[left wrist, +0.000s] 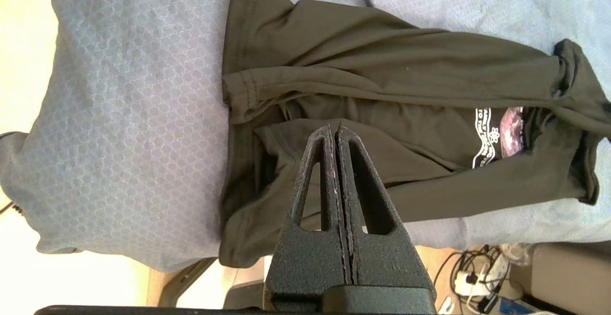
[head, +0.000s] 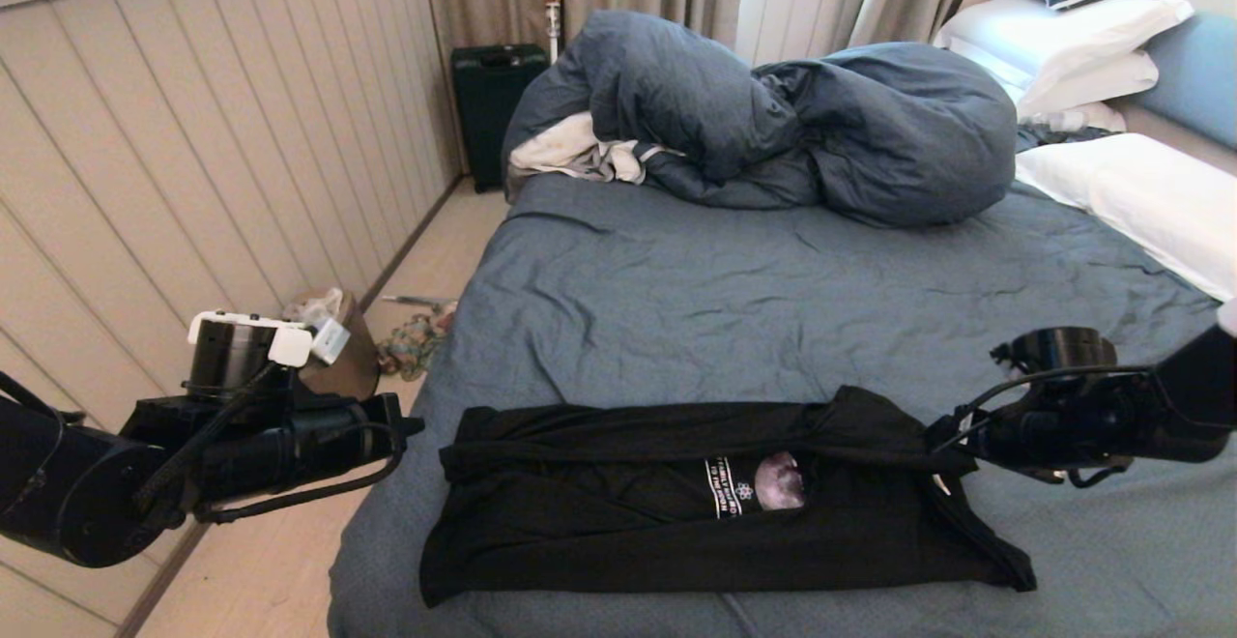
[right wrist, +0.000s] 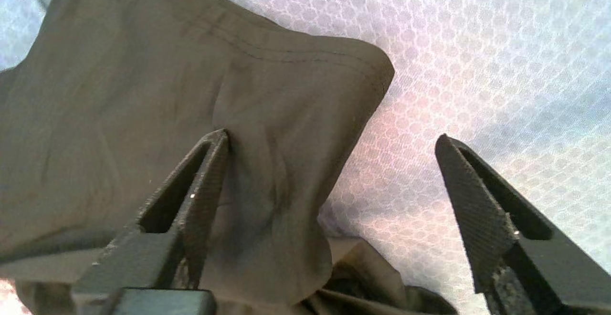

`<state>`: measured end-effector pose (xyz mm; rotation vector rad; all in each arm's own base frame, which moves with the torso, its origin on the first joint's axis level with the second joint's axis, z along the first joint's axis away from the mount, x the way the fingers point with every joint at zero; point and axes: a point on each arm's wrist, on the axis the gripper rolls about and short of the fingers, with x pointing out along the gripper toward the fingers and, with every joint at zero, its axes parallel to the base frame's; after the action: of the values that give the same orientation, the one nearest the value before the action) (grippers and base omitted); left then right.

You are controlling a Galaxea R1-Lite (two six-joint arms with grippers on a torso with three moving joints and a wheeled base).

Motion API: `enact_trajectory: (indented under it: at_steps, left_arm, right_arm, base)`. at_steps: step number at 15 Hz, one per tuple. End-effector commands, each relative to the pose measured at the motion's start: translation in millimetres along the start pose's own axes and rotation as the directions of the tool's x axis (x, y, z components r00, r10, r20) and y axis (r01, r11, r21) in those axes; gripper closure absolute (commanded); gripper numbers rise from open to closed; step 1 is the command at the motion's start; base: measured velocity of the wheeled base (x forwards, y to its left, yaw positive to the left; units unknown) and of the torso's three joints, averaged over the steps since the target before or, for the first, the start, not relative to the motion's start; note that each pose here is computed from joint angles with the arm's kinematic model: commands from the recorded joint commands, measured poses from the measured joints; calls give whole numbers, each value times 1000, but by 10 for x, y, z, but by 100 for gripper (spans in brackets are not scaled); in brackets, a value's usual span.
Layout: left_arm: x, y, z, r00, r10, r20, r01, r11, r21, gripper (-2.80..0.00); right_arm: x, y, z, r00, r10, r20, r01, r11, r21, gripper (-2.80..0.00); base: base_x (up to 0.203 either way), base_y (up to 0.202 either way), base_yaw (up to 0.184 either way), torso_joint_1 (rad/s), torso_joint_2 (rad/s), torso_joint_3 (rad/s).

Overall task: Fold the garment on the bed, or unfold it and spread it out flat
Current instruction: Fold the black T-shirt

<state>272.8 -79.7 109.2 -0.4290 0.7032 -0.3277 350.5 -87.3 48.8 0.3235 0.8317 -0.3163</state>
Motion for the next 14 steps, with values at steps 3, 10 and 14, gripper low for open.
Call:
enact_trajectory:
  at_steps: [3,10,14]
  left_arm:
    - [-5,-7,-2,1000,-4,2,4,1000,-1,0]
    - [-10,-2,-8,1000,-1,1,1,1000,-1,0]
    - [-3,1,-18,1000,-1,-4,1,1000,-1,0]
  right_arm:
    - [77,31,-26,1000,3,-15,-1,994,107,-280]
    - [143,115,-14,1000,15,-14,-12,982,186,0]
    - [75,111,80,999,21,24,-26,981,192,0]
  base:
    - [0,0,0,0,0,0]
    - [0,0,0,0,0,0]
    - [0,0,0,0,0,0]
